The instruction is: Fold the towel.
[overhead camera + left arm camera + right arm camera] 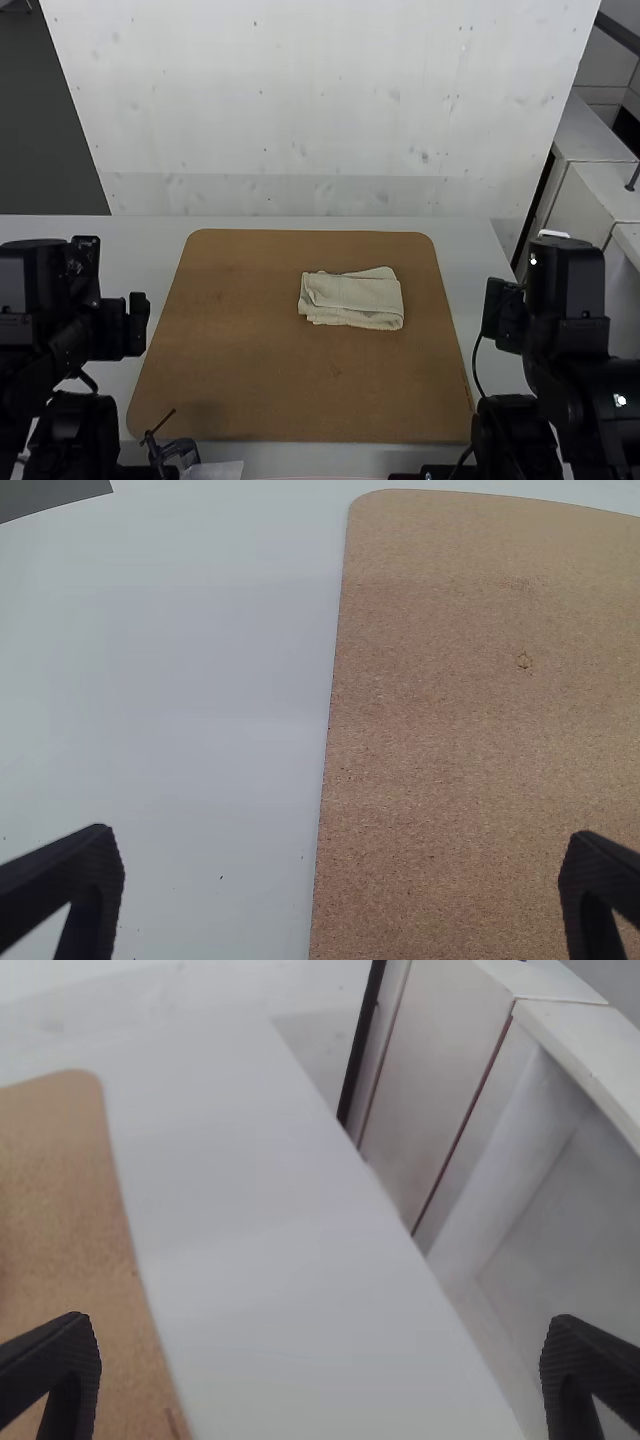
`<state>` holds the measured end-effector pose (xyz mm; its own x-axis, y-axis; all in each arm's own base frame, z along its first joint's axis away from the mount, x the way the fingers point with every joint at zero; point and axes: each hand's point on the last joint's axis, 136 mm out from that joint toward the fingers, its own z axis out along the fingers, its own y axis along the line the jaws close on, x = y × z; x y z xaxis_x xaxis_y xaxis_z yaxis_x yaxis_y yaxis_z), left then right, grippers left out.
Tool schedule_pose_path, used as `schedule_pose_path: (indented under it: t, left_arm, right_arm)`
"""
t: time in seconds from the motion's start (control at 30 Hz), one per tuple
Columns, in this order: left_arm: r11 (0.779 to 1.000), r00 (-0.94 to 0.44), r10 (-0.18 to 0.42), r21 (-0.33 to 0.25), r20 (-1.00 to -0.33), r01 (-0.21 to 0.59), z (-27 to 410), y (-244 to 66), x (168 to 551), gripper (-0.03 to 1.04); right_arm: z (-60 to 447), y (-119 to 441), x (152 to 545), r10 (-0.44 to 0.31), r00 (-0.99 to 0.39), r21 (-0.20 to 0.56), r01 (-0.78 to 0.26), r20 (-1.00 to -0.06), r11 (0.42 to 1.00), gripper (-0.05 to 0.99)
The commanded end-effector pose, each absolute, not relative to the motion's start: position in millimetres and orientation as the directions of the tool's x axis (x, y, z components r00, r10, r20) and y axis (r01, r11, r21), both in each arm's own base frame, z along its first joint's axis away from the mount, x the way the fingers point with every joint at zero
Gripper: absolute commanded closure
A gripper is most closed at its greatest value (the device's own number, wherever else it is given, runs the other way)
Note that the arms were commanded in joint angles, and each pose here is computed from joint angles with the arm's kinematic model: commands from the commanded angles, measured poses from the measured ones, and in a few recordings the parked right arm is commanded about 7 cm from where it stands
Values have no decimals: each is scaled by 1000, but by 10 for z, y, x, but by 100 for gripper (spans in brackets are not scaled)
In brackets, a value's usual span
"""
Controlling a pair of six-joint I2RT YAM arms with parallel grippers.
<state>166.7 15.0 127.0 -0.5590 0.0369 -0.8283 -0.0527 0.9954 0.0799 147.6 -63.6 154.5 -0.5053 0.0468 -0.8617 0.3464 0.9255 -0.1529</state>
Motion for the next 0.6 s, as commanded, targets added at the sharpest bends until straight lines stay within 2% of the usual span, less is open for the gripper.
schedule_pose_path:
  t: [0.0,0.1,0.23,0.4,0.5,0.57]
  left_arm:
    - [996,-506,46,79,-861,-43,1498,134,1660,3]
    - [996,-508,45,78,-860,-44,1492,134,1660,3]
    - [996,-506,43,76,-861,-44,1498,134,1660,3]
    - [996,-506,43,76,-861,-44,1498,134,1660,3]
    - [996,-506,43,76,-861,-44,1498,134,1660,3]
    - [996,-506,43,76,-861,-44,1498,134,1660,3]
  right_arm:
    - [1524,-489,1447,131,-505,-40,313,-853,949,-2]
    - [1347,-412,1399,160,-559,-12,290,-814,957,-2]
    - [1323,-330,1436,169,-558,25,257,-813,966,-2]
    - [1275,-211,1410,156,-590,48,194,-792,980,-2]
    - [1211,-64,1348,142,-632,84,121,-762,989,-2]
    - [1211,-59,1348,139,-632,84,116,-762,990,-2]
